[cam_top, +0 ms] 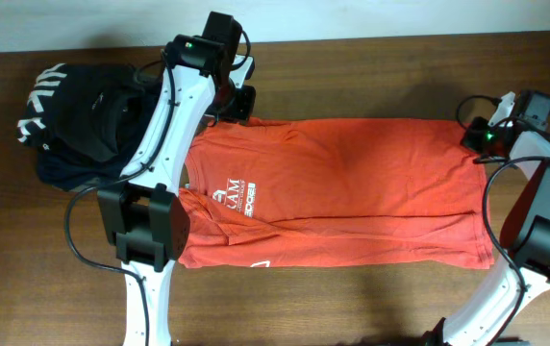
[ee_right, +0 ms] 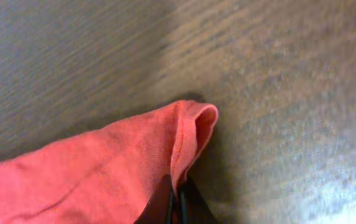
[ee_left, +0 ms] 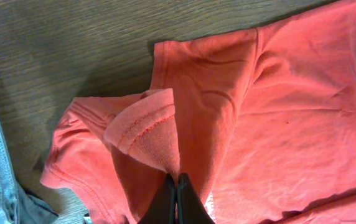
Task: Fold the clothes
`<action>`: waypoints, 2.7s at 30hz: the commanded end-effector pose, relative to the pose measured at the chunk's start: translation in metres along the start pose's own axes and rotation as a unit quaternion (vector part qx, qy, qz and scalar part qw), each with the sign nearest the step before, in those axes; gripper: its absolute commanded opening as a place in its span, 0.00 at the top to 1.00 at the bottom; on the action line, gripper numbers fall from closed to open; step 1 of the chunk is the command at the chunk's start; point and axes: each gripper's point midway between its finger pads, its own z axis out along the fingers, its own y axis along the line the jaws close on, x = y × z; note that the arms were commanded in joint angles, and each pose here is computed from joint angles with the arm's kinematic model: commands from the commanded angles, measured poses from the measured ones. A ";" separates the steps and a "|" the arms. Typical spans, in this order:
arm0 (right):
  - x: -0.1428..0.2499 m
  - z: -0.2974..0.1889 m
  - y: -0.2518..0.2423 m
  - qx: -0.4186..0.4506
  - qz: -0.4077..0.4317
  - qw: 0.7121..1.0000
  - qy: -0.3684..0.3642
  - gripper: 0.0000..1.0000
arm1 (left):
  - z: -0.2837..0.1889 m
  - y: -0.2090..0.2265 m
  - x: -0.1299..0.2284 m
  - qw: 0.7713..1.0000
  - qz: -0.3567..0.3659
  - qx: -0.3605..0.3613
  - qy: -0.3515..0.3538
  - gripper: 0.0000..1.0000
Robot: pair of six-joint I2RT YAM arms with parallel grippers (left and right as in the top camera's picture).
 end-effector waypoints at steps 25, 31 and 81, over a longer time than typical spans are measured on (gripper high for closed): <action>0.050 -0.144 -0.041 0.191 0.073 0.974 0.099 0.96 | -0.054 0.032 0.090 0.987 -0.044 -0.062 0.144 1.00; 0.067 -0.156 -0.055 0.239 0.071 0.960 0.131 0.96 | -0.028 0.034 0.126 0.973 -0.045 -0.064 0.219 1.00; 0.048 -0.278 0.028 -0.227 0.109 0.961 0.113 0.38 | -0.328 0.043 0.170 0.963 -0.078 -0.098 -0.240 0.23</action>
